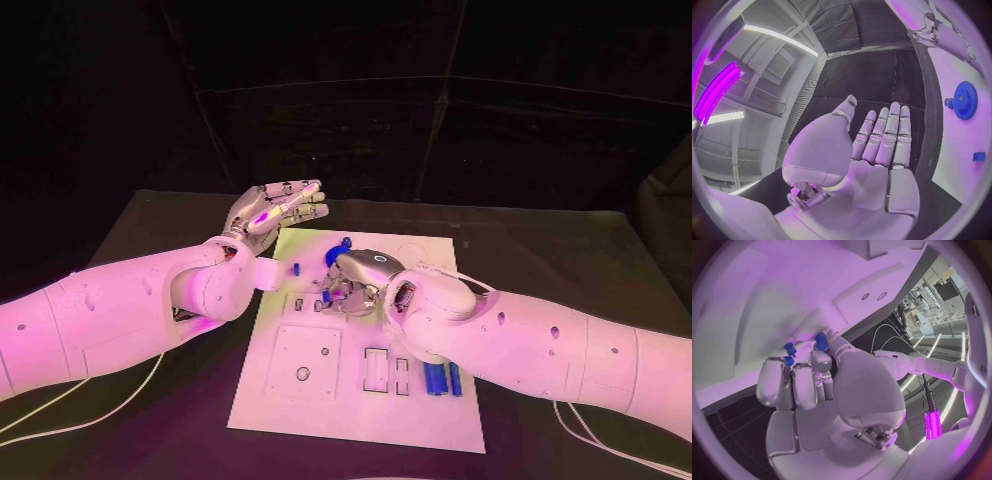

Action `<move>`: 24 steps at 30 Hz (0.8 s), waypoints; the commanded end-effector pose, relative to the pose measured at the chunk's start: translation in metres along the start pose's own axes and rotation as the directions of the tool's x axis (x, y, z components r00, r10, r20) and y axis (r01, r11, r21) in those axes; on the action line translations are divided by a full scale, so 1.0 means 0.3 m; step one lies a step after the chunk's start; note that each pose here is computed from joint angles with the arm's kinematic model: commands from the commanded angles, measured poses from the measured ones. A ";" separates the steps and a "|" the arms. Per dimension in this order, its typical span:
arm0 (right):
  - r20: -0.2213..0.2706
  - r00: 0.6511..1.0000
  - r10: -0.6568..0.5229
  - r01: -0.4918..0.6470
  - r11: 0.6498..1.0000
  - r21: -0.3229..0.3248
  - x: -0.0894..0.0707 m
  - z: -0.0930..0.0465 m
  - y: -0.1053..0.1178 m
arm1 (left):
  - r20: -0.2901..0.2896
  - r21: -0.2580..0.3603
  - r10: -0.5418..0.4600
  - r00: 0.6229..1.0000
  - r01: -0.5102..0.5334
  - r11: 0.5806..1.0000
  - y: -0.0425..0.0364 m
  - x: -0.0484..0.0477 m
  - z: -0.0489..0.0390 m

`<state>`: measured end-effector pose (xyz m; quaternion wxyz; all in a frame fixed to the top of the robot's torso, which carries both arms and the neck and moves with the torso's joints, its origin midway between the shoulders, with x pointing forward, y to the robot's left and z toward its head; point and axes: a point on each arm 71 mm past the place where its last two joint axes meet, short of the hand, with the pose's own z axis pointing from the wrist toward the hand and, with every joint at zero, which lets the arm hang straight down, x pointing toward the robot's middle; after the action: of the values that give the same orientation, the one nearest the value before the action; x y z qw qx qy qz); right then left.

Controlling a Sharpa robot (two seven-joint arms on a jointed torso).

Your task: Assemble the parts on the task board

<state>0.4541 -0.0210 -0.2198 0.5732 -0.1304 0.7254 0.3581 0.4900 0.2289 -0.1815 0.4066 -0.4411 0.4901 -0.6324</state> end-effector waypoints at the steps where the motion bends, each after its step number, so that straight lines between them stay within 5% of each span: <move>1: -0.034 0.999 -0.031 0.031 1.000 -0.005 0.010 -0.001 0.003 | -0.010 0.009 -0.008 1.000 0.008 1.000 -0.005 0.005 0.003; 24: -0.090 0.994 -0.068 0.068 0.998 -0.003 0.035 -0.012 -0.006 | -0.007 0.008 -0.006 1.000 0.006 1.000 -0.004 0.002 0.004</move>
<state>0.4506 -0.0201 -0.2214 0.5674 -0.1548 0.7286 0.3511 0.4908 0.2293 -0.1819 0.4073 -0.4419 0.4898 -0.6316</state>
